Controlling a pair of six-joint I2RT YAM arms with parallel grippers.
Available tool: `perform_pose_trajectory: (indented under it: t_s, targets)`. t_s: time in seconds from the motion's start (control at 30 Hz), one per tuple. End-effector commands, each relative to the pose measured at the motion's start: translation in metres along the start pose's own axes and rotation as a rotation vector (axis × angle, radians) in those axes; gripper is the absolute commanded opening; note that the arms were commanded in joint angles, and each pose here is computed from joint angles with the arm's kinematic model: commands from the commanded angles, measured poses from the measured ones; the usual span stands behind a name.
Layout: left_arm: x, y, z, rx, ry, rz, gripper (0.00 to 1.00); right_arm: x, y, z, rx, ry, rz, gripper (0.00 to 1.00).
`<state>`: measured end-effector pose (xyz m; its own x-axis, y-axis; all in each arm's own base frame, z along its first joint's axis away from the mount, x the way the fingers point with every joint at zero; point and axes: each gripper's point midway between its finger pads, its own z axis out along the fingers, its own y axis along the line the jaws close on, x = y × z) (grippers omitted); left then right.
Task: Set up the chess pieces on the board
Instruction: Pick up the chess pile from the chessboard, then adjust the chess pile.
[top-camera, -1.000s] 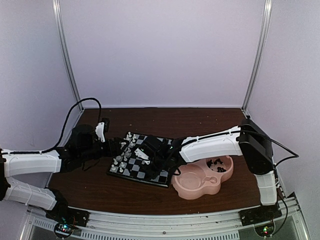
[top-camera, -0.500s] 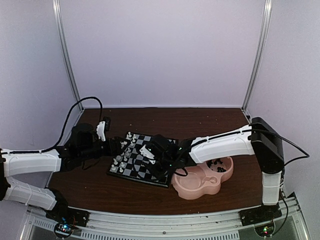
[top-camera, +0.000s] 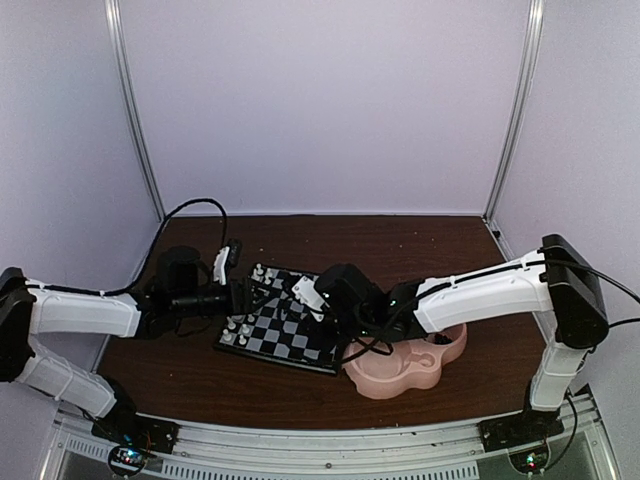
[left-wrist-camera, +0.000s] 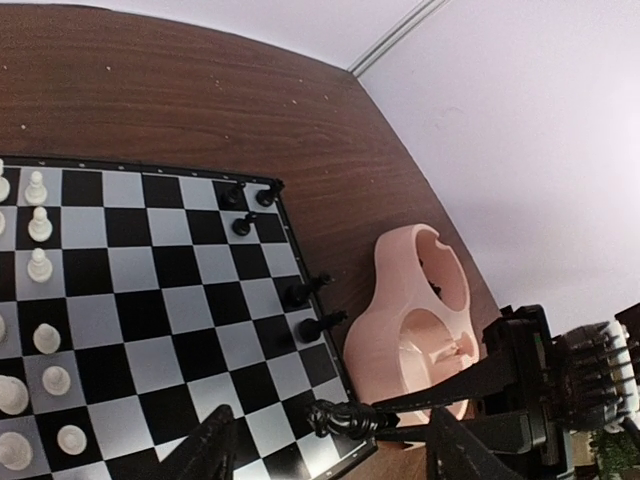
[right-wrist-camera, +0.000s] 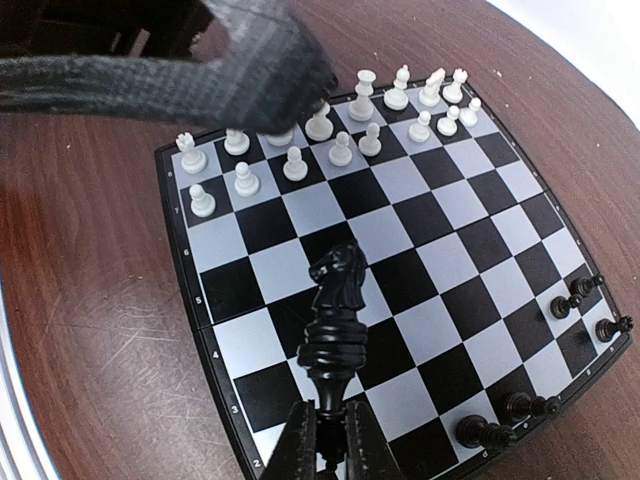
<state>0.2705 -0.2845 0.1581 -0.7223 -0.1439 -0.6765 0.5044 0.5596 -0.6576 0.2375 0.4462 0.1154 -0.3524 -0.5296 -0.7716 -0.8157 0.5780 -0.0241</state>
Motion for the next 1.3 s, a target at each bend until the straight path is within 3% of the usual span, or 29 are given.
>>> perform_pose_trajectory:
  t_s: [0.0,0.27,0.73,0.9,1.0,1.2,1.27]
  targets:
    - [-0.017,-0.033,0.005,0.153,-0.021,0.011,0.62,-0.021,0.004,-0.014,0.016,-0.088,-0.029,0.0]
    - [-0.011,-0.032,0.015,0.164,0.036,-0.022,0.62,-0.029,0.006,-0.023,0.043,-0.137,-0.057,0.0]
    - [0.003,-0.039,0.032,0.233,0.118,-0.068,0.48,-0.031,0.001,-0.029,0.077,-0.16,-0.064,0.0]
    - [0.004,-0.042,0.033,0.243,0.127,-0.058,0.36,-0.031,-0.001,-0.028,0.096,-0.158,-0.065,0.0]
    - [0.004,-0.043,0.033,0.245,0.127,-0.049,0.21,-0.03,-0.001,-0.027,0.097,-0.152,-0.064,0.0]
    - [0.004,-0.043,0.033,0.241,0.127,-0.041,0.15,-0.031,-0.003,-0.026,0.106,-0.148,-0.062,0.0]
    - [0.004,-0.043,0.033,0.24,0.128,-0.035,0.08,-0.03,-0.003,-0.026,0.106,-0.146,-0.061,0.0]
